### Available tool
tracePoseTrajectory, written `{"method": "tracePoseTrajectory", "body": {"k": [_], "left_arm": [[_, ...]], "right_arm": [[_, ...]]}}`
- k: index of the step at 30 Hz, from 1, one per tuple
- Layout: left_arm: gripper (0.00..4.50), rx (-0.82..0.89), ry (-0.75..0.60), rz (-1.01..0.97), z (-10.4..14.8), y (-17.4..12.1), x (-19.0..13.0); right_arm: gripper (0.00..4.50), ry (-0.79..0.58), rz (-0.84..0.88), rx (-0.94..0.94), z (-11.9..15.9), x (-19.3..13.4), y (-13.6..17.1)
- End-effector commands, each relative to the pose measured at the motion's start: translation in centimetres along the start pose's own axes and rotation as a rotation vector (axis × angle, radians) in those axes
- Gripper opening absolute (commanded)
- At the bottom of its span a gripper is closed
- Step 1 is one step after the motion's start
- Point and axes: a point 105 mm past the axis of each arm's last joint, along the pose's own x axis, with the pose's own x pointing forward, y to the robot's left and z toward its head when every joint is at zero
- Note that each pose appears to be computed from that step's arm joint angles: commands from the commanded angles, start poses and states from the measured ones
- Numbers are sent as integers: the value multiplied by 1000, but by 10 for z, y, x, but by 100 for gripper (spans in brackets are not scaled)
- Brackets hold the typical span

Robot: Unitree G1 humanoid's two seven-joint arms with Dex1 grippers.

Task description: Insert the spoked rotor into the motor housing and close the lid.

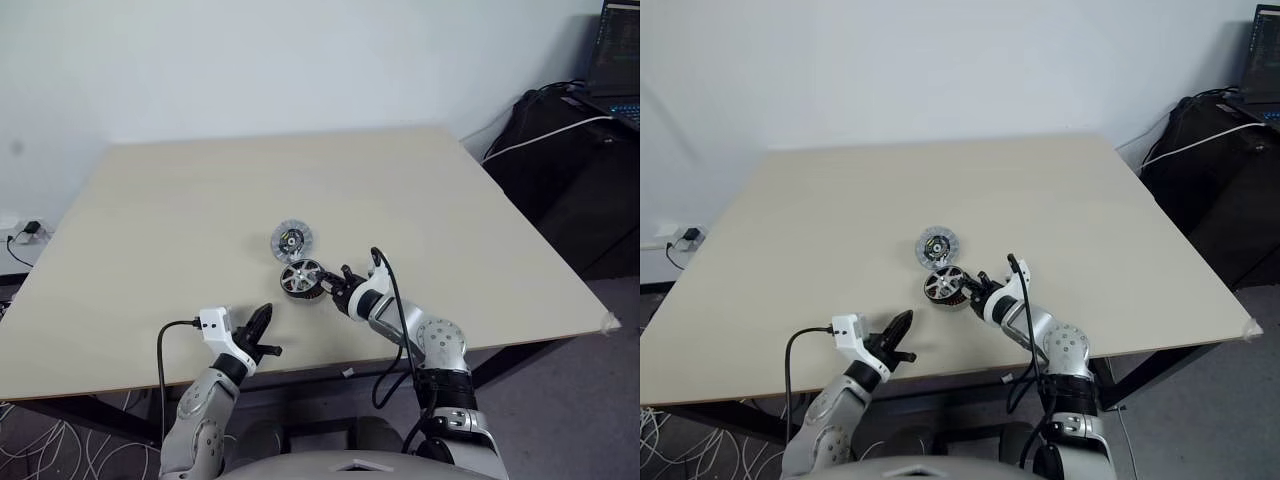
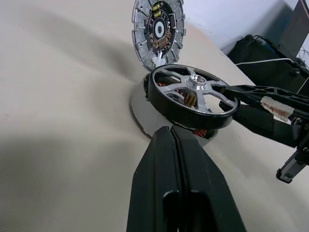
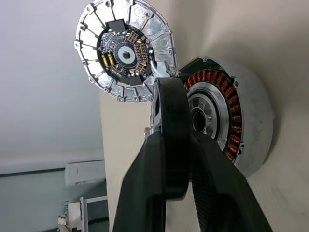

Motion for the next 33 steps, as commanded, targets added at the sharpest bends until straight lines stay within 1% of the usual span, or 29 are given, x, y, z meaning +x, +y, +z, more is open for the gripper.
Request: {"method": "tracePoseTrajectory", "body": {"k": [1, 8, 17, 25, 33], "left_arm": [[0, 9, -28, -26, 7, -5, 4], [0, 5, -25, -29, 7, -6, 4], [0, 5, -20, -29, 6, -5, 4], [0, 3, -16, -32, 6, -5, 3], [0, 7, -12, -34, 5, -6, 2]], "right_arm": [[39, 25, 68, 33, -15, 6, 18], [39, 26, 94, 52, -16, 4, 19], [39, -18, 95, 52, -3, 8, 16], [39, -39, 115, 48, 3, 11, 19], [39, -33, 79, 49, 1, 13, 9]]}}
